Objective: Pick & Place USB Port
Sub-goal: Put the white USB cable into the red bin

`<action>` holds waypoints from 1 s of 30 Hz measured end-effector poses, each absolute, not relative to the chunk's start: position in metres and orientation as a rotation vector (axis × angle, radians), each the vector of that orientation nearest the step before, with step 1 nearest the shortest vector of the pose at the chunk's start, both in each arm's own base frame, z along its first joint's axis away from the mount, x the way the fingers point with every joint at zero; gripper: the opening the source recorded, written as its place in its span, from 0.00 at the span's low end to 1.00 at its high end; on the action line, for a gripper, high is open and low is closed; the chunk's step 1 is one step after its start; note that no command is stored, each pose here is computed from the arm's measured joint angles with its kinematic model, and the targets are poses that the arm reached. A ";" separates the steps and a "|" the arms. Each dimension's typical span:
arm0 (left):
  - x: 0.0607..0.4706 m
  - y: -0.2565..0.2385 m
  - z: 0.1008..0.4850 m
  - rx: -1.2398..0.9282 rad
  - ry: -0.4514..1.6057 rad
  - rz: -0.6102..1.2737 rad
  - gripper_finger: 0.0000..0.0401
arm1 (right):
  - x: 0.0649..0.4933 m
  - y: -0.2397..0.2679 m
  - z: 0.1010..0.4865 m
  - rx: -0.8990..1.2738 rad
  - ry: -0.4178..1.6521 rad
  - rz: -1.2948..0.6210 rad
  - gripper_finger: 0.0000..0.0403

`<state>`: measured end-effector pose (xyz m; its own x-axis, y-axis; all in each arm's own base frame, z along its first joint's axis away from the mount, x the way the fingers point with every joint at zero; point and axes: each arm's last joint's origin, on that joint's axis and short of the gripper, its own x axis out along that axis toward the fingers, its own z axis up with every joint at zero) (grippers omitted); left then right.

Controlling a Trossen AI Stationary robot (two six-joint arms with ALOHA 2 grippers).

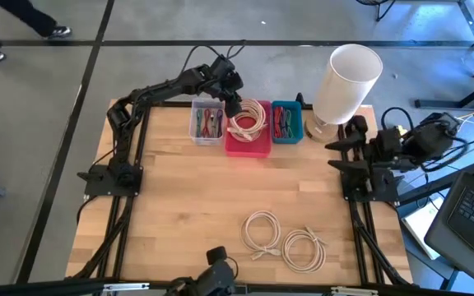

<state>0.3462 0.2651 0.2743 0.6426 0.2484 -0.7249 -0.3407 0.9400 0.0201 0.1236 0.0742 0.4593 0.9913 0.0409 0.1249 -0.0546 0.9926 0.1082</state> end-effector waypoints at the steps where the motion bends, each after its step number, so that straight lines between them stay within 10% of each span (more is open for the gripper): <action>1: 0.346 0.265 0.272 -0.128 0.814 0.332 0.01 | 0.121 0.069 0.452 0.097 -0.103 0.027 0.46; 30: 0.393 0.303 0.194 -0.354 1.039 0.262 0.02 | 0.117 0.039 0.432 0.195 0.047 0.048 0.46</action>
<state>0.3934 0.3029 0.1944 0.4843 0.0451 -0.8737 -0.3751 0.9129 -0.1607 0.1172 0.0394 0.4324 0.9978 0.0523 -0.0415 -0.0432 0.9798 0.1952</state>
